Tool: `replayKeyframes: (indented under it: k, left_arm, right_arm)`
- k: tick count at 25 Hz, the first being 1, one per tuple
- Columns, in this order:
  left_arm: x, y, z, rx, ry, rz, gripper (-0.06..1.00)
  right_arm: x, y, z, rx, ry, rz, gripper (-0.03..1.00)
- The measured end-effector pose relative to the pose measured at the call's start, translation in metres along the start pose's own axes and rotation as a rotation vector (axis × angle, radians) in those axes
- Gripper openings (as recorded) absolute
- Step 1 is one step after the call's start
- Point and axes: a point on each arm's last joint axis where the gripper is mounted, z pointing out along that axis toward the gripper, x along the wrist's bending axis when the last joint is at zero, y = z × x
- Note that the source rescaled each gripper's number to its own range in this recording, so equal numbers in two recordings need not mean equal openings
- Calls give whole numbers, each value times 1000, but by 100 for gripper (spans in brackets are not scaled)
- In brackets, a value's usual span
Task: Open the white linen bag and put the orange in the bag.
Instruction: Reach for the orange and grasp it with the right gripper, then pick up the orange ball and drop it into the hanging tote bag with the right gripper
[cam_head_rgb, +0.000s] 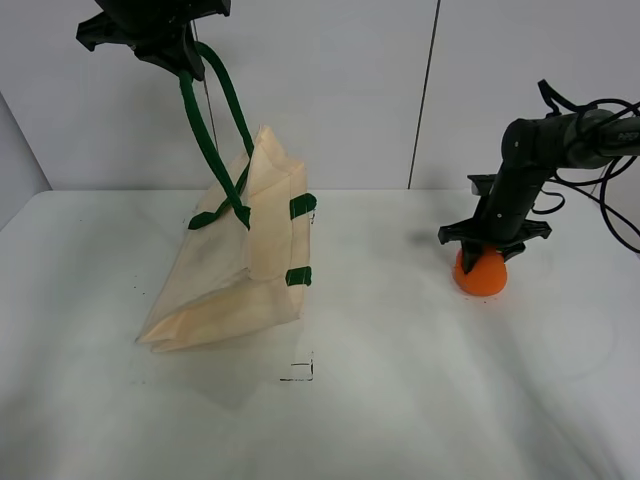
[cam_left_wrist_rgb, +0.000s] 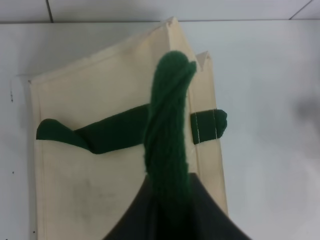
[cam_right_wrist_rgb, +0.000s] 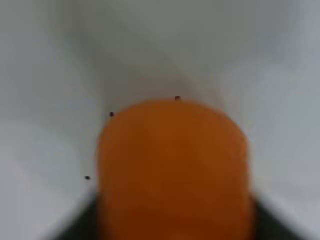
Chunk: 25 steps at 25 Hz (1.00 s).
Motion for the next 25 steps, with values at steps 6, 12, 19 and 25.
replayKeyframes:
  k: [6,12,19,25]
  left_arm:
    - [0,0,0,-1,0,0,0]
    - [-1,0,-9,-18,-5,1,0]
    - [-1,0,-15,-29,-8,2,0]
    - [-1,0,-15,-29,-8,2,0]
  right_arm:
    - [7,10,-49,-117,63,20,0]
    - [34,36,-137,-319,343,53,0]
    - [108,42,-176,-429,558,-39,0]
    - [186,37,-140,-404,634,-94,0]
